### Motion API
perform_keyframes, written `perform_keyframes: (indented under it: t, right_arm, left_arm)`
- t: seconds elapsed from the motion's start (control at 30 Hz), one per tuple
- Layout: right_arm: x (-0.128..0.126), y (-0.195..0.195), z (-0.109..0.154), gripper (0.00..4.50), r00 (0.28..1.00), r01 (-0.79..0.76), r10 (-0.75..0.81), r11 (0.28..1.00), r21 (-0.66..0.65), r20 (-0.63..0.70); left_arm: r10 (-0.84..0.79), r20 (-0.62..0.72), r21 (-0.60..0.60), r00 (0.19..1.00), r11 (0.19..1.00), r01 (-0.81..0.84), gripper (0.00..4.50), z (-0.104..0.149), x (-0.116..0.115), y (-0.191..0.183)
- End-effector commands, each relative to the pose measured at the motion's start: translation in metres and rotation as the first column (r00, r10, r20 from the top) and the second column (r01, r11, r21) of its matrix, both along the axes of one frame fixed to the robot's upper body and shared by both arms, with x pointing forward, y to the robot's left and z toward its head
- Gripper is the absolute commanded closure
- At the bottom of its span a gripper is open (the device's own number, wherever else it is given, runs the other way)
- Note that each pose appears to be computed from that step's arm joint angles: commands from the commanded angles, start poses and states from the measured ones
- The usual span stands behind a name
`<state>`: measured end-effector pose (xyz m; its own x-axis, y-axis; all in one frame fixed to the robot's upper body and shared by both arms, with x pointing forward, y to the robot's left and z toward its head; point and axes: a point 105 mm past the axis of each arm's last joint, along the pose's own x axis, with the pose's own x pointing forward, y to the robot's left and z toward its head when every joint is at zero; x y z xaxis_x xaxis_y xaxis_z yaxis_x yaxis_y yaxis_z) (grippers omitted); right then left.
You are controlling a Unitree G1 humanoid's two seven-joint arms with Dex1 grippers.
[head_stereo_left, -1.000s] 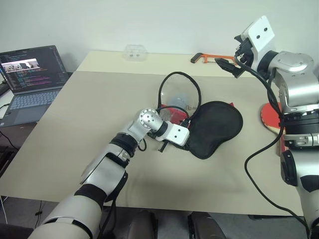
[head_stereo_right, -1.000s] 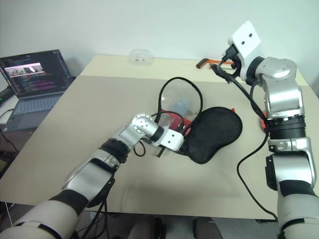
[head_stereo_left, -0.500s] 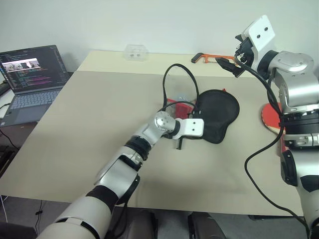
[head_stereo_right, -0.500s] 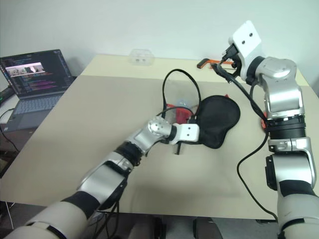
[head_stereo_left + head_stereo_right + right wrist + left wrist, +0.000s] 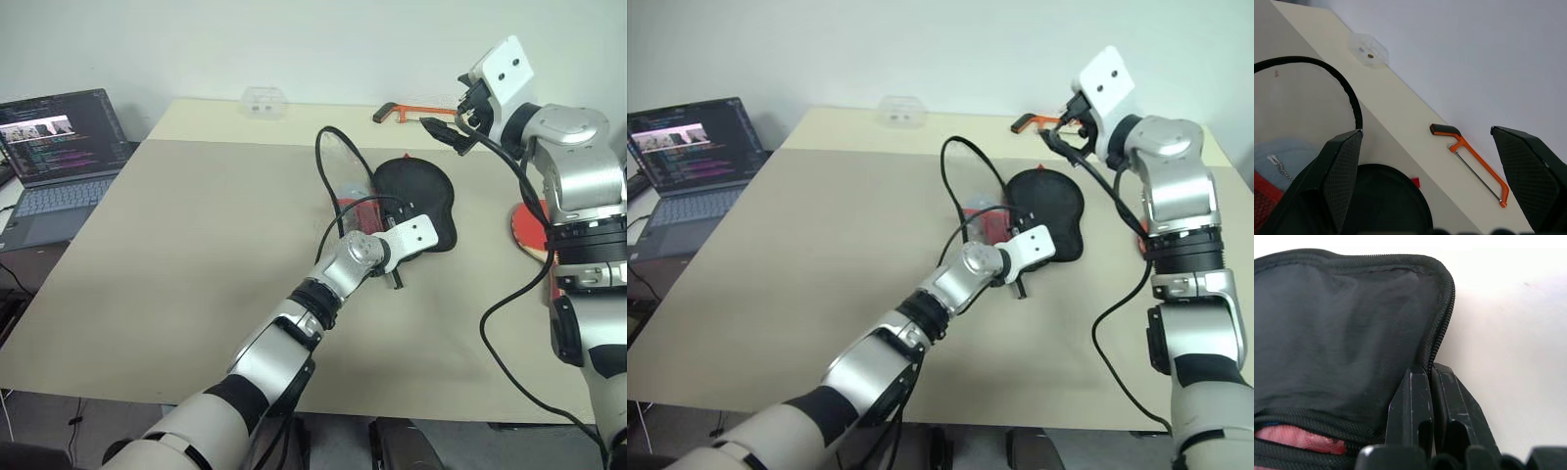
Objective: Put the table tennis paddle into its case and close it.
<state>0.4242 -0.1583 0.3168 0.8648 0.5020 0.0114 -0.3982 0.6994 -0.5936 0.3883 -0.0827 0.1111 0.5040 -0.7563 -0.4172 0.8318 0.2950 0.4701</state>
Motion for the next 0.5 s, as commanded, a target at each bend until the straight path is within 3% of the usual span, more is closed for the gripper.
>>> perform_keyframes:
  t: [0.03,0.4,0.43,0.5]
  right_arm:
    - [-0.006,0.006,0.024,0.00,0.996,-0.018,0.019,1.000,-0.007,0.087]
    - [-0.006,0.003,0.022,0.00,0.997,-0.021,0.022,1.000,-0.012,0.072]
    - [-0.006,0.002,0.022,0.00,0.997,-0.017,0.018,1.000,-0.011,0.070]
    - [-0.005,0.000,0.022,0.00,0.998,-0.013,0.013,1.000,-0.010,0.068]
  left_arm:
    - [-0.021,0.050,-0.036,0.999,0.999,0.022,4.46,0.019,0.002,-0.010]
    - [-0.153,0.067,0.072,0.986,0.986,0.148,4.46,0.021,0.000,0.002]
    - [-0.163,0.062,0.075,0.985,0.985,0.158,3.98,0.021,-0.001,0.003]
    - [-0.177,0.061,0.090,0.982,0.981,0.171,3.43,0.021,-0.002,0.007]
